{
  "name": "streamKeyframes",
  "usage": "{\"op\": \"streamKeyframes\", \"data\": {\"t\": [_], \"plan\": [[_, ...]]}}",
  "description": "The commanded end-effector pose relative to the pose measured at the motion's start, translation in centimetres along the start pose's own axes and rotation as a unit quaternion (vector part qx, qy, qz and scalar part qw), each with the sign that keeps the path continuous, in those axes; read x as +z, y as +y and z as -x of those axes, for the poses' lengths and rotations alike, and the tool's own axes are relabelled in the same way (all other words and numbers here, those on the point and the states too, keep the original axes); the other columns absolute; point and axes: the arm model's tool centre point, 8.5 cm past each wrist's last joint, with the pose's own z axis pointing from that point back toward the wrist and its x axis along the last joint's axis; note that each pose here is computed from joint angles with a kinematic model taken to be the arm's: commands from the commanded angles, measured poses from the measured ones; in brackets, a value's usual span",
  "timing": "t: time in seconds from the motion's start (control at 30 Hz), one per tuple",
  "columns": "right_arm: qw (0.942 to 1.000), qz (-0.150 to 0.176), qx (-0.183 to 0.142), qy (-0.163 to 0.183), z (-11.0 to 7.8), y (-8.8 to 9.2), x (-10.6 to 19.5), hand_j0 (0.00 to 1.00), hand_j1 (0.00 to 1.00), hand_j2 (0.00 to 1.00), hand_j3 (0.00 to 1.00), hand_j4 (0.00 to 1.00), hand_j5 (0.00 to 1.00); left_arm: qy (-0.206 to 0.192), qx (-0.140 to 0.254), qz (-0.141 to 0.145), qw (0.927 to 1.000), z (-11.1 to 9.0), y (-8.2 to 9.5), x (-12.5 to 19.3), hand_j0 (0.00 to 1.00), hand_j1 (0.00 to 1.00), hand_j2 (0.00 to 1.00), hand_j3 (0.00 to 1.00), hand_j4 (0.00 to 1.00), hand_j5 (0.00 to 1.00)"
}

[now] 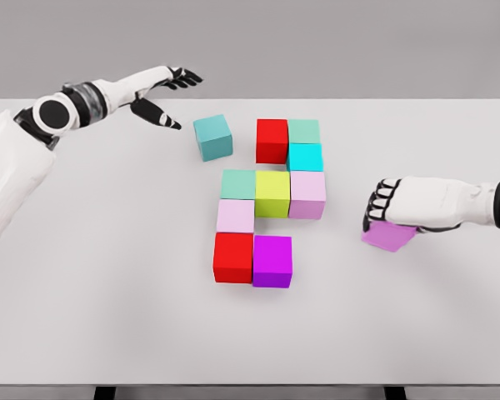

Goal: Assemble the squares on the desktop into the number 2

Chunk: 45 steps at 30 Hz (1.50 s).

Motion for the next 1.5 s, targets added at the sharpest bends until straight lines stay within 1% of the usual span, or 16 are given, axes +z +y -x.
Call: {"op": "streamKeyframes", "data": {"t": [0.0, 0.07, 0.23, 0.33, 0.43, 0.63, 0.73, 0.77, 0.8, 0.83, 0.87, 1.1, 1.17, 1.3, 1.43, 1.47], "plan": [[0.9998, 0.01, 0.003, -0.019, -1.1, -0.8, 0.1, 0.51, 0.51, 0.51, 0.51, 0.51, 0.51, 0.016, -0.011, 0.016, 0.9997, 0.9, -0.6, 0.4, 1.0, 1.0, 1.0, 1.0, 1.0, 1.0], [0.9998, 0.006, 0.002, -0.02, -1.2, -0.6, 0.1, 0.51, 0.51, 0.51, 0.51, 0.51, 0.51, 0.027, -0.002, 0.018, 0.9995, 1.0, -1.3, -0.2, 1.0, 1.0, 1.0, 1.0, 1.0, 1.0], [0.9988, -0.007, -0.002, -0.048, -2.3, 0.1, -1.5, 0.51, 0.51, 0.51, 0.51, 0.51, 0.51, 0.041, 0.009, 0.024, 0.9988, 1.3, -2.1, -0.4, 1.0, 1.0, 1.0, 1.0, 1.0, 1.0], [0.9985, 0.005, 0.002, -0.055, -2.5, -0.7, -2.1, 0.51, 0.51, 0.51, 0.51, 0.51, 0.51, 0.057, 0.021, 0.026, 0.9978, 1.3, -2.7, -0.9, 1.0, 1.0, 1.0, 1.0, 1.0, 1.0], [0.9972, 0.007, 0.013, -0.074, -3.2, -1.5, -3.4, 0.51, 0.51, 0.51, 0.51, 0.51, 0.51, 0.07, 0.03, 0.018, 0.997, 0.7, -3.2, -1.7, 1.0, 1.0, 1.0, 1.0, 1.0, 1.0], [0.9946, -0.002, 0.019, -0.102, -4.4, -1.5, -5.1, 0.52, 0.52, 0.52, 0.52, 0.52, 0.52, 0.078, 0.039, 0.02, 0.996, 0.0, -3.9, -2.6, 1.0, 1.0, 1.0, 1.0, 1.0, 1.0], [0.9944, -0.001, 0.022, -0.104, -4.5, -1.7, -5.2, 0.52, 0.52, 0.52, 0.52, 0.52, 0.52, 0.075, 0.044, 0.024, 0.9959, -0.5, -4.3, -3.1, 1.0, 1.0, 1.0, 1.0, 1.0, 1.0], [0.9944, 0.0, 0.022, -0.103, -4.4, -1.8, -5.2, 0.55, 0.55, 0.55, 0.55, 0.55, 0.55, 0.081, 0.047, 0.025, 0.9953, -0.5, -4.4, -3.2, 1.0, 1.0, 1.0, 1.0, 1.0, 1.0], [0.9945, 0.0, 0.023, -0.102, -4.4, -1.9, -5.1, 0.67, 0.67, 0.67, 0.67, 0.67, 0.67, 0.085, 0.049, 0.025, 0.9948, -0.4, -4.5, -3.1, 1.0, 1.0, 1.0, 1.0, 1.0, 1.0], [0.9945, 0.001, 0.024, -0.102, -4.4, -2.0, -5.1, 0.83, 0.83, 0.83, 0.83, 0.83, 0.83, 0.086, 0.05, 0.027, 0.9947, -0.3, -4.7, -3.1, 1.0, 1.0, 1.0, 1.0, 1.0, 1.0], [0.9946, 0.001, 0.026, -0.101, -4.3, -2.1, -5.0, 0.87, 0.87, 0.87, 0.87, 0.87, 0.87, 0.086, 0.05, 0.027, 0.9947, -0.3, -4.7, -3.1, 1.0, 1.0, 1.0, 1.0, 1.0, 1.0], [0.9954, 0.004, 0.039, -0.087, -3.5, -3.1, -4.2, 0.98, 0.98, 0.98, 0.98, 0.98, 0.98, 0.074, 0.058, 0.031, 0.9951, -0.7, -4.9, -3.2, 1.0, 1.0, 1.0, 1.0, 1.0, 1.0], [0.9963, -0.001, 0.043, -0.075, -2.8, -3.3, -3.4, 0.98, 0.98, 0.98, 0.98, 0.98, 0.98, 0.065, 0.056, 0.032, 0.9958, -1.3, -4.8, -3.3, 1.0, 1.0, 1.0, 1.0, 1.0, 1.0], [0.9968, -0.004, 0.051, -0.061, -2.1, -3.7, -2.4, 1.0, 1.0, 1.0, 1.0, 1.0, 1.0, 0.063, 0.055, 0.038, 0.9957, -1.4, -5.2, -3.5, 1.0, 1.0, 1.0, 1.0, 1.0, 1.0], [0.9976, -0.016, 0.05, -0.046, -1.4, -3.2, -1.2, 1.0, 1.0, 1.0, 1.0, 1.0, 1.0, 0.063, 0.055, 0.041, 0.9956, -1.5, -5.4, -3.5, 0.99, 0.99, 0.99, 0.99, 0.99, 0.99], [0.9978, -0.022, 0.049, -0.04, -1.2, -3.0, -0.7, 1.0, 1.0, 1.0, 1.0, 1.0, 1.0, 0.065, 0.055, 0.041, 0.9955, -1.4, -5.4, -3.5, 0.95, 0.95, 0.95, 0.95, 0.95, 0.95]]}}
